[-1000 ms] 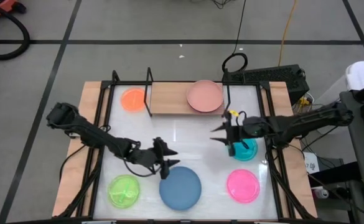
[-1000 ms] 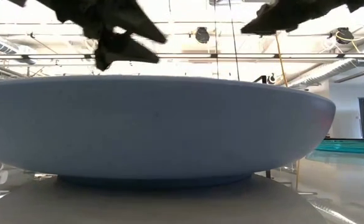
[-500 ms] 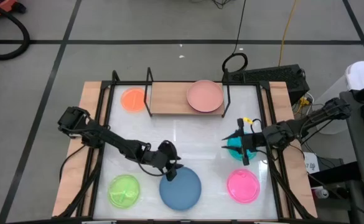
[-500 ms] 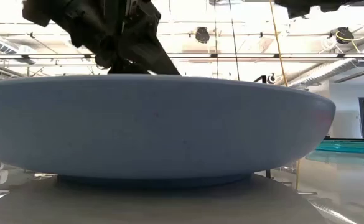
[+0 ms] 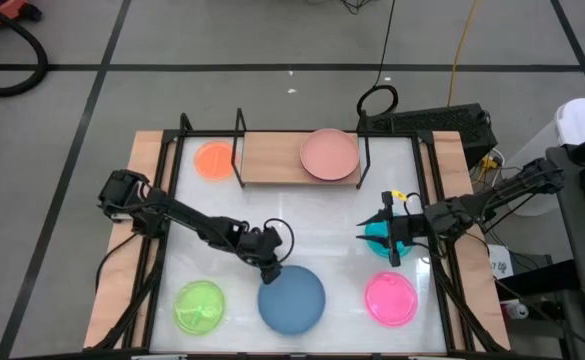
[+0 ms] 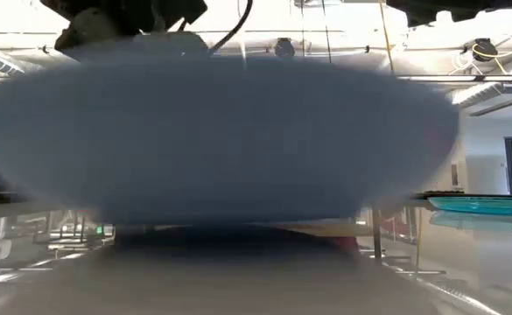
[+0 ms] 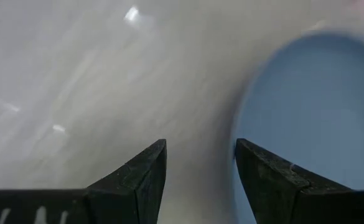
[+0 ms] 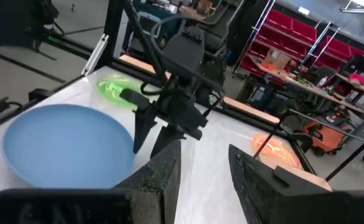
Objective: Place and stack plates onto a shelf
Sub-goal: Stack the blue plate on the orange plate
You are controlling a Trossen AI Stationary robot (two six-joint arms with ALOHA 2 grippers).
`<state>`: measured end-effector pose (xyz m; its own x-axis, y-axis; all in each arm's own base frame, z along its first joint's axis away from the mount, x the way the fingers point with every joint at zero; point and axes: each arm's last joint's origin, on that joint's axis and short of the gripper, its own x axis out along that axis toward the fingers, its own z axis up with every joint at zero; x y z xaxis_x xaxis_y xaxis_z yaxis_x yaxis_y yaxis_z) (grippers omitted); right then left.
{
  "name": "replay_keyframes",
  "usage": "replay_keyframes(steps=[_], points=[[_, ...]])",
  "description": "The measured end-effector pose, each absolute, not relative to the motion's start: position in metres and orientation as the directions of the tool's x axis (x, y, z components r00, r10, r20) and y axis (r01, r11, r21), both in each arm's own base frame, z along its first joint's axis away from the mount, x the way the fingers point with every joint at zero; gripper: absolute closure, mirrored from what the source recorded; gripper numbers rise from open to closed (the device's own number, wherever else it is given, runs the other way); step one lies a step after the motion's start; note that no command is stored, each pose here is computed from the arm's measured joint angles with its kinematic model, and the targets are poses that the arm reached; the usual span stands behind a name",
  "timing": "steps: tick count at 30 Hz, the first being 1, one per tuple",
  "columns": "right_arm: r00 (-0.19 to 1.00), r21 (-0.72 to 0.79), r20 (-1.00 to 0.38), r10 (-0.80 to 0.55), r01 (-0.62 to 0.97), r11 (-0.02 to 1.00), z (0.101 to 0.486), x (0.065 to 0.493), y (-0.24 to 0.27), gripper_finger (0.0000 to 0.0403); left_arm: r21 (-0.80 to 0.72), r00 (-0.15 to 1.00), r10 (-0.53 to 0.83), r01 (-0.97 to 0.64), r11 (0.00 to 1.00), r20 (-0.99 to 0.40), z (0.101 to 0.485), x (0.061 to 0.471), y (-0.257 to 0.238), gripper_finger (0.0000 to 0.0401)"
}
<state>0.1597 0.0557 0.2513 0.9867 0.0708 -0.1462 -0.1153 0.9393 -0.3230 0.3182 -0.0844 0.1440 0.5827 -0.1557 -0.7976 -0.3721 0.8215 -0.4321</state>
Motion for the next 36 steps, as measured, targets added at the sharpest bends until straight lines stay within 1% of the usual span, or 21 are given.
replay_keyframes(steps=[6, 12, 19, 20, 22, 24, 28, 29, 33, 35, 36], points=[[0.988, -0.317, -0.134, 0.071, -0.111, 0.942, 0.253, 0.160, 0.056, 0.0287, -0.466, 0.601, -0.197, -0.332, 0.820, -0.775, 0.146, 0.321, -0.083, 0.0206], [0.990, -0.308, -0.119, 0.072, -0.106, 0.946, 0.254, 0.160, 0.056, 0.0287, -0.482, 0.611, -0.211, -0.321, 0.815, -0.763, 0.147, 0.321, -0.089, 0.0206], [0.990, -0.305, -0.118, 0.073, -0.106, 0.946, 0.254, 0.160, 0.056, 0.0287, -0.474, 0.581, -0.216, -0.338, 0.813, -0.785, 0.130, 0.323, -0.099, 0.0208], [0.991, -0.305, -0.116, 0.073, -0.105, 0.947, 0.254, 0.160, 0.056, 0.0287, -0.472, 0.579, -0.215, -0.338, 0.814, -0.787, 0.129, 0.323, -0.099, 0.0214], [0.991, -0.304, -0.115, 0.073, -0.105, 0.947, 0.254, 0.160, 0.056, 0.0287, -0.476, 0.574, -0.225, -0.333, 0.814, -0.788, 0.126, 0.324, -0.099, 0.0238], [0.991, -0.304, -0.115, 0.073, -0.105, 0.947, 0.254, 0.160, 0.056, 0.0287, -0.477, 0.569, -0.232, -0.328, 0.815, -0.789, 0.126, 0.324, -0.098, 0.0277], [0.991, -0.303, -0.113, 0.073, -0.105, 0.947, 0.255, 0.160, 0.056, 0.0287, -0.515, 0.568, -0.281, -0.307, 0.800, -0.774, 0.129, 0.326, -0.094, 0.0373], [0.991, -0.303, -0.110, 0.073, -0.104, 0.947, 0.255, 0.160, 0.056, 0.0287, -0.522, 0.577, -0.286, -0.295, 0.800, -0.765, 0.132, 0.328, -0.092, 0.0384], [0.994, -0.298, -0.089, 0.066, -0.090, 0.950, 0.257, 0.160, 0.056, 0.0287, -0.506, 0.616, -0.254, -0.275, 0.818, -0.746, 0.148, 0.336, -0.082, 0.0386], [0.996, -0.299, -0.083, 0.032, -0.055, 0.953, 0.258, 0.160, 0.055, 0.0287, -0.500, 0.663, -0.237, -0.238, 0.832, -0.710, 0.165, 0.347, -0.076, 0.0387], [0.997, -0.300, -0.080, 0.017, -0.040, 0.953, 0.258, 0.160, 0.054, 0.0287, -0.468, 0.667, -0.208, -0.236, 0.851, -0.715, 0.175, 0.348, -0.072, 0.0387]])
